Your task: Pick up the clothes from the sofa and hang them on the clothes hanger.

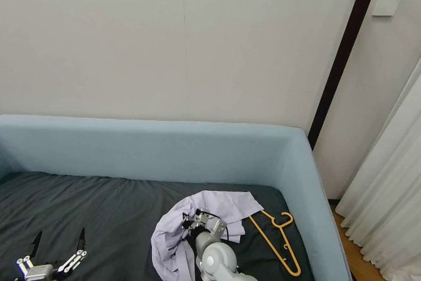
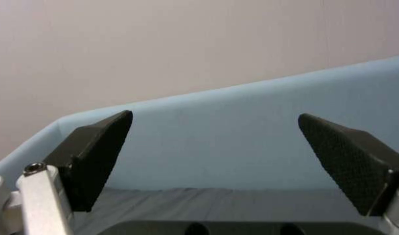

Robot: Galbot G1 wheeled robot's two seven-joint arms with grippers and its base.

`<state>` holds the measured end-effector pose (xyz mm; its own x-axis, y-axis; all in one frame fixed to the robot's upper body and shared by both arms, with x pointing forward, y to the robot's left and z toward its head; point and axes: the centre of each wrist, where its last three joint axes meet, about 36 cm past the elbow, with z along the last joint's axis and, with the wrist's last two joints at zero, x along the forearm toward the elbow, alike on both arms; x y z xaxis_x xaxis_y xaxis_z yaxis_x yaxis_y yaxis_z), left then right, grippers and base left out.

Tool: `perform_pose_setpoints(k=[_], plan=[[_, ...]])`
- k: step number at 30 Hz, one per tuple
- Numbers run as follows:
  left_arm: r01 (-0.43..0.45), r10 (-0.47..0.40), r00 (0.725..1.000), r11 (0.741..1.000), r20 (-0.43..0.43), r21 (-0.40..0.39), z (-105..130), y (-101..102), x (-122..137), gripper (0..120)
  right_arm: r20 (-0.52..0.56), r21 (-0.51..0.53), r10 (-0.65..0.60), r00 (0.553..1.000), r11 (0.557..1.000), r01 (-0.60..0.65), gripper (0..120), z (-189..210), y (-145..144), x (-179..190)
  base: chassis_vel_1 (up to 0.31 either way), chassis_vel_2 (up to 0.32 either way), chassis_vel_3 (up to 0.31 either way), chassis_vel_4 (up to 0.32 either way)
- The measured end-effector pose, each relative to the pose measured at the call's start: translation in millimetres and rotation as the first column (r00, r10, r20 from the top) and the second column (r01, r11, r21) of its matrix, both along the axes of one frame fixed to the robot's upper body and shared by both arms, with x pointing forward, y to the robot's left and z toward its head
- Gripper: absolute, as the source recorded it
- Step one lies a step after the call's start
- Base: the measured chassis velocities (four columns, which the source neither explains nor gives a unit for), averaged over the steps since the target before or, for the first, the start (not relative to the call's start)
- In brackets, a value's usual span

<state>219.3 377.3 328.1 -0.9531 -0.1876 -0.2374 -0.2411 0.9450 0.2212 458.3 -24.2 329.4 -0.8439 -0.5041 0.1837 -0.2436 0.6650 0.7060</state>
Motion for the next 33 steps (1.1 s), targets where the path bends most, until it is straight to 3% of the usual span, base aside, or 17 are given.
perform_pose_setpoints(k=[3, 5, 8, 9, 13, 19, 21, 22, 25, 26, 31, 33], plan=[[0.009, -0.009, 1.000, 1.000, 0.001, -0.009, -4.7, -3.6, 1.7, 100, 0.163, 0.045, 0.039, 0.986, 0.998, -0.047, 0, 27.4, -35.0, 5.0, 0.000, 0.000, 0.000, 0.000], [0.012, -0.012, 1.000, 1.000, 0.000, -0.011, -6.7, -4.2, 2.0, 100, 0.198, 0.053, 0.045, 0.979, 0.997, -0.057, 0, 34.5, -43.8, 6.5, 0.000, 0.000, 0.000, 0.000], [0.025, -0.025, 1.000, 0.999, -0.005, -0.020, -14.1, -8.5, 4.4, 100, 0.342, 0.090, 0.061, 0.938, 0.991, -0.097, 0, 76.1, -78.8, 14.6, 0.000, 0.000, 0.000, 0.000], [0.025, -0.025, 1.000, 0.999, -0.005, -0.020, -14.1, -8.5, 4.4, 100, 0.342, 0.090, 0.061, 0.938, 0.991, -0.097, 0, 76.1, -78.8, 14.6, 0.000, 0.000, 0.000, 0.000], [0.050, -0.050, 0.999, 0.998, -0.005, -0.034, -18.1, -19.7, 9.3, 100, 0.488, 0.096, 0.084, 0.869, 0.984, -0.150, 0, 139.5, -106.9, 19.7, 0.000, 0.000, 0.000, 0.000], [0.085, -0.085, 0.996, 0.996, -0.004, -0.013, -17.4, -23.9, 16.3, 100, 0.579, 0.097, 0.056, 0.814, 0.986, -0.136, 0, 205.8, -118.3, 18.8, 0.000, 0.000, 0.000, 0.000], [0.103, -0.103, 0.995, 0.995, -0.001, -0.003, -16.0, -25.2, 20.4, 100, 0.651, 0.073, 0.039, 0.758, 0.991, -0.114, 0, 243.4, -127.1, 23.0, 0.000, 0.000, 0.000, 0.000], [0.103, -0.103, 0.995, 0.995, -0.001, -0.003, -16.0, -25.2, 20.4, 100, 0.651, 0.073, 0.039, 0.758, 0.991, -0.114, 0, 243.4, -127.1, 23.0, 0.000, 0.000, 0.000, 0.000], [0.116, -0.116, 0.993, 0.993, 0.012, -0.007, -14.5, -29.7, 25.9, 100, 0.743, 0.036, 0.030, 0.668, 0.996, -0.084, 0, 288.2, -139.6, 34.1, 0.000, 0.000, 0.000, 0.000], [0.116, -0.116, 0.993, 0.993, 0.012, -0.007, -14.5, -29.7, 25.9, 100, 0.743, 0.036, 0.030, 0.668, 0.996, -0.084, 0, 288.2, -139.6, 34.1, 0.000, 0.000, 0.000, 0.000], [0.124, -0.123, 0.992, 0.992, 0.021, -0.019, -16.8, -34.2, 32.6, 100, 0.817, 0.063, -0.031, 0.576, 0.997, -0.037, 0, 355.9, -152.6, 45.4, 0.000, 0.000, 0.000, 0.000], [0.124, -0.124, 0.992, 0.992, 0.023, -0.019, -17.0, -34.2, 33.6, 100, 0.823, 0.066, -0.038, 0.566, 0.997, -0.029, 0, 363.1, -153.8, 46.5, 0.000, 0.000, 0.000, 0.000]])
